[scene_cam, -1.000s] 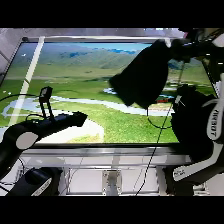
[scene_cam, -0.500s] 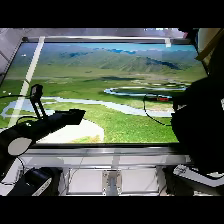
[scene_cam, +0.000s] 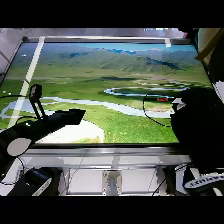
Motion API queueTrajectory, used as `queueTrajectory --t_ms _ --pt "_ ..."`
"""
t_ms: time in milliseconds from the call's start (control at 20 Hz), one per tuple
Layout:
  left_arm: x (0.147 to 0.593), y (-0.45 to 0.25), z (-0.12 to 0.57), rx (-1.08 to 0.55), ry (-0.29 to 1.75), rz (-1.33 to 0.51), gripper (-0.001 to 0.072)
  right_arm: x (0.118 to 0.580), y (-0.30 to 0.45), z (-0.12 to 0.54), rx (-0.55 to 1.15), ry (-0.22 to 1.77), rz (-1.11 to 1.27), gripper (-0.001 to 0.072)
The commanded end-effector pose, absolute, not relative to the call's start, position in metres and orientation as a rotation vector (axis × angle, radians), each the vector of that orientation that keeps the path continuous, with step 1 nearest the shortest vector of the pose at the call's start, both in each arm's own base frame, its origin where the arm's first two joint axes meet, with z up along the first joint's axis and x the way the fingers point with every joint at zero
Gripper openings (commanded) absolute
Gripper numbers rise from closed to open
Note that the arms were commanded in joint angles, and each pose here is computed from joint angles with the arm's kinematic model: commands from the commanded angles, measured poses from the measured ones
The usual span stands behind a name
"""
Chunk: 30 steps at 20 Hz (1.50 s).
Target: Fold the clothes and pants, and hang the long-sleeved shirts on hangers.
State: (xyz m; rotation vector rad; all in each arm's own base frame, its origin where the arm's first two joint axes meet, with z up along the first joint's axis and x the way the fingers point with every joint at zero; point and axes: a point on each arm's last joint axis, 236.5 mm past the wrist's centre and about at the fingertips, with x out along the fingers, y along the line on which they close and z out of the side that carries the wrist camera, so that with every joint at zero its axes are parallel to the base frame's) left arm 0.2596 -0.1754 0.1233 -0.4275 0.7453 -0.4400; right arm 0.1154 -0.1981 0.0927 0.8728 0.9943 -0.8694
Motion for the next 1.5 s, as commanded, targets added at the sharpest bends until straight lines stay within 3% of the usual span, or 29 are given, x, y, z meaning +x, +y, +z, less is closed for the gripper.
queueTrajectory --t_ms 0,100,150,200,250,500,650,700,750,800,850,900,950,1000,1250,1350,1450 --pt "0.260 -0.175 0.124 -0.428 0.743 -0.441 0.0613 0.065 -0.170 0.026 0.904 1.149 -0.978 0.0022" --pt "0.260 -0.175 0.124 -0.427 0.743 -0.441 0.0613 0.053 -0.171 0.029 0.863 1.163 -1.023 0.0059" --pt "0.260 -0.175 0.124 -0.427 0.743 -0.441 0.0614 0.053 -0.174 0.039 0.848 1.148 -1.032 0.0289" --pt "0.260 -0.175 0.124 -0.427 0.743 -0.441 0.0614 0.057 -0.180 0.056 0.833 1.115 -1.036 0.0617" --pt "0.260 -0.175 0.124 -0.427 0.743 -0.440 0.0614 0.064 -0.187 0.079 0.814 1.060 -1.041 0.0677" --pt "0.260 -0.175 0.124 -0.428 0.743 -0.441 0.0613 0.148 -0.206 0.258 0.601 0.509 -0.878 0.0674" --pt "0.260 -0.175 0.124 -0.428 0.743 -0.441 0.0614 0.241 -0.113 0.341 0.662 0.259 -0.317 0.0656" --pt "0.260 -0.175 0.124 -0.428 0.743 -0.441 0.0614 0.256 -0.075 0.354 0.650 0.244 -0.134 0.0502" --pt "0.260 -0.175 0.124 -0.428 0.743 -0.441 0.0614 0.261 -0.049 0.354 0.591 0.276 -0.025 0.0239" --pt "0.260 -0.175 0.124 -0.427 0.744 -0.441 0.0614 0.261 -0.031 0.344 0.531 0.340 0.038 0.0033" --pt "0.260 -0.175 0.124 -0.428 0.743 -0.440 0.0607 0.258 -0.016 0.329 0.479 0.418 0.083 0.0022" --pt "0.260 -0.175 0.124 -0.428 0.744 -0.440 0.0426 0.254 -0.006 0.315 0.436 0.488 0.106 0.0022" --pt "0.260 -0.175 0.124 -0.428 0.744 -0.440 0.0127 0.250 -0.001 0.303 0.402 0.549 0.116 0.0022" --pt "0.260 -0.175 0.124 -0.428 0.743 -0.440 0.0032 0.245 0.004 0.292 0.369 0.603 0.127 0.0022" --pt "0.249 -0.181 0.116 -0.452 0.808 -0.455 0.0027 0.222 0.028 0.264 0.352 0.773 0.198 0.0023" --pt "0.248 -0.181 0.116 -0.455 0.811 -0.456 0.0027 0.218 0.040 0.266 0.588 0.813 0.159 0.0023" --pt "0.248 -0.181 0.116 -0.454 0.812 -0.456 0.0027 0.220 0.040 0.268 0.619 0.807 0.147 0.0023"
